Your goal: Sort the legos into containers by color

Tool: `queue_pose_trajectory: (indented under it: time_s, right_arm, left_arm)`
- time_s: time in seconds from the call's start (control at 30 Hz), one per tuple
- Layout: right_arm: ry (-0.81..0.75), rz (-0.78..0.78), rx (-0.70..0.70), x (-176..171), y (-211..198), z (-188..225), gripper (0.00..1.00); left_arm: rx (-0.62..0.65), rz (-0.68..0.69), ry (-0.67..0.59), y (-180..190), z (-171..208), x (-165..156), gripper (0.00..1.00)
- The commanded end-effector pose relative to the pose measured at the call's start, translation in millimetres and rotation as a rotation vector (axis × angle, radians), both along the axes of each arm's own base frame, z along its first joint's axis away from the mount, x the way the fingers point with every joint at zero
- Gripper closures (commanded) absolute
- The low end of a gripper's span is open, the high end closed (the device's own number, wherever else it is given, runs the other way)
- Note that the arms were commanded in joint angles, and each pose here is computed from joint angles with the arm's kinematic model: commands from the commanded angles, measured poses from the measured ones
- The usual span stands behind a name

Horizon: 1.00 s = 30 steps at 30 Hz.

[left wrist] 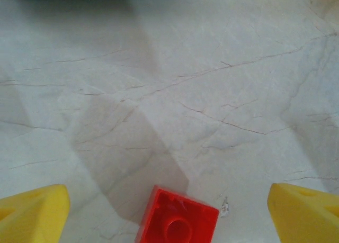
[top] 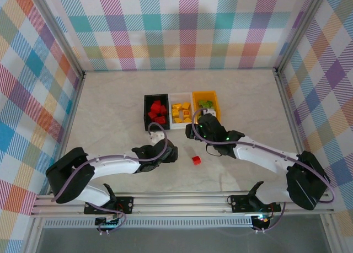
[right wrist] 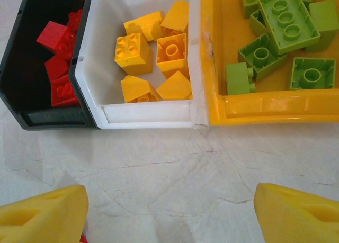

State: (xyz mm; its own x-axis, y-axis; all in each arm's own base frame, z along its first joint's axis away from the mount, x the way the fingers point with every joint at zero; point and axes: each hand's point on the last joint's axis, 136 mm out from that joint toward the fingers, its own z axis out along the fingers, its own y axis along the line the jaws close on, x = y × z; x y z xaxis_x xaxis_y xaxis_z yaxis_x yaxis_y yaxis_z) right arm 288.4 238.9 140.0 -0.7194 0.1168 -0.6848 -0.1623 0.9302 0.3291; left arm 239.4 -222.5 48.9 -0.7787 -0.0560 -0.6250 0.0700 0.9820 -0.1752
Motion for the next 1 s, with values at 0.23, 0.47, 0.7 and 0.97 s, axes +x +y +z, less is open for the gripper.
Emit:
queue_pose_trajectory:
  time_s: [0.23,0.47,0.7,0.97]
  right_arm:
    - [-0.01,-0.02,0.023,-7.1,-10.3,6.8,0.18]
    - [-0.024,-0.037,0.024,-8.3,-16.1,10.5,0.18]
    - [-0.026,-0.051,0.026,-9.9,-20.4,13.2,0.18]
    - [-0.026,-0.074,0.044,-15.1,-27.9,9.6,0.18]
  left_arm:
    - [0.117,-0.018,0.131,5.2,-37.5,-15.7,0.13]
    - [0.122,-0.039,0.139,-0.1,-45.7,-15.7,0.32]
    - [0.097,-0.053,0.139,-5.5,-34.6,-15.8,0.58]
    - [0.048,-0.007,0.053,-0.1,24.6,2.7,0.69]
